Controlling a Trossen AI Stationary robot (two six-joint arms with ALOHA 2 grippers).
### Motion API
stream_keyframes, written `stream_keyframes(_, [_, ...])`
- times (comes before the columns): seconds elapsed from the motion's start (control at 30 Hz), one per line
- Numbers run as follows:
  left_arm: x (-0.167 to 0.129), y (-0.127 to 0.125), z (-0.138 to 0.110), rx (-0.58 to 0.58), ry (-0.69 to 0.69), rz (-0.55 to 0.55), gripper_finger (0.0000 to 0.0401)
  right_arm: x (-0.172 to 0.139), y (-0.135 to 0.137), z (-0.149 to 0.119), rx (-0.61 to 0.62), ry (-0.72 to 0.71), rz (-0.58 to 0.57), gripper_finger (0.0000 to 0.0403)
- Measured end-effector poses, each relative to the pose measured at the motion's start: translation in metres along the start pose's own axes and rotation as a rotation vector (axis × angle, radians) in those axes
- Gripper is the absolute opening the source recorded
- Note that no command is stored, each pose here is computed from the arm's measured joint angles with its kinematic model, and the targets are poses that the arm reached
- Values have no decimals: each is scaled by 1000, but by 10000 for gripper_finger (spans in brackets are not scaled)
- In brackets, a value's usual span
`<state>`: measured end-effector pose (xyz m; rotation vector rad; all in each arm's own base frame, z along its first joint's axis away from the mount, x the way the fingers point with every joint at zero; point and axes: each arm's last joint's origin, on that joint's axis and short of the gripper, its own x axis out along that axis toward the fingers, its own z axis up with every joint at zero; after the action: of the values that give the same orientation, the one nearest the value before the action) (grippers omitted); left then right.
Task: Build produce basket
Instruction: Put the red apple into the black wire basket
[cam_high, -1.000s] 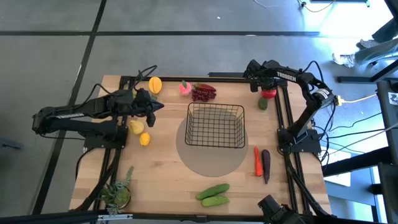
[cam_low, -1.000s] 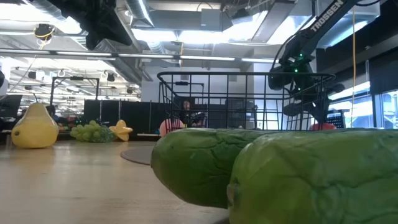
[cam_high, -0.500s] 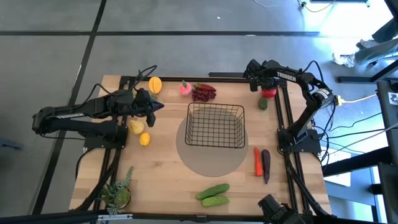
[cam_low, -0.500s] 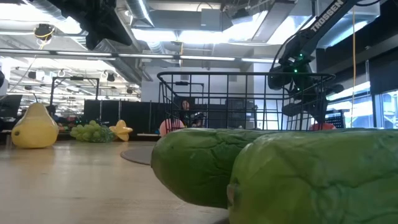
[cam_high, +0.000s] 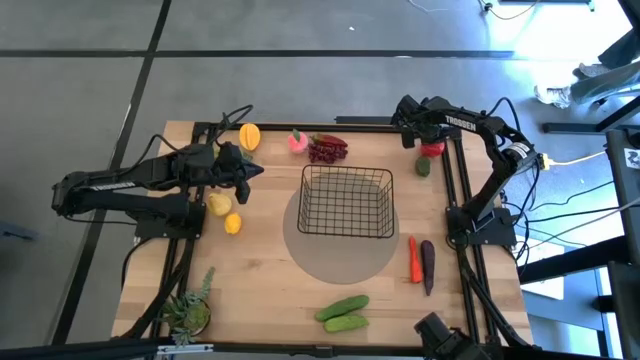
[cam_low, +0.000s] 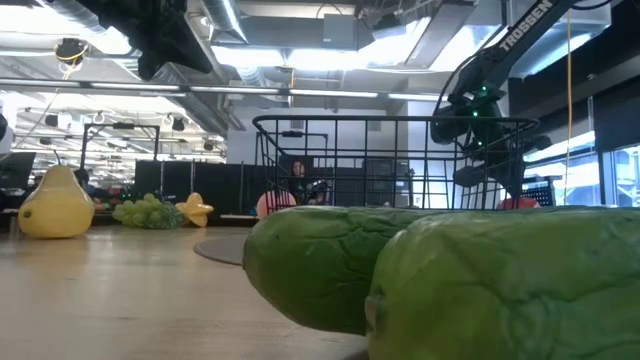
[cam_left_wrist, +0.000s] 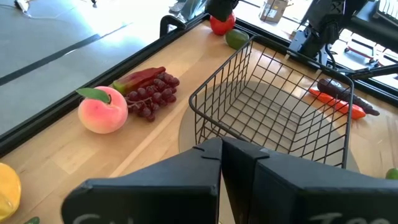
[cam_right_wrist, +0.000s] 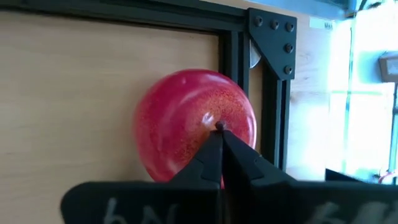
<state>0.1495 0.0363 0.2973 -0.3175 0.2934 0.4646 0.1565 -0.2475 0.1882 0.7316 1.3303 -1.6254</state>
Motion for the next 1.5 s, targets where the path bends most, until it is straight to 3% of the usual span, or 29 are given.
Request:
stream_keyframes(0.47, [0, 0, 0, 0, 0, 0, 0, -13, 17, -14, -262, -5, 43, 0])
stream_keyframes(0.77, [0, 0, 0, 0, 0, 0, 0, -18, 24, -21, -334, -12, 34, 0])
stream_keyframes(1.5, [0, 0, 0, 0, 0, 0, 0, -43, 1, -25, -319, -66, 88, 4])
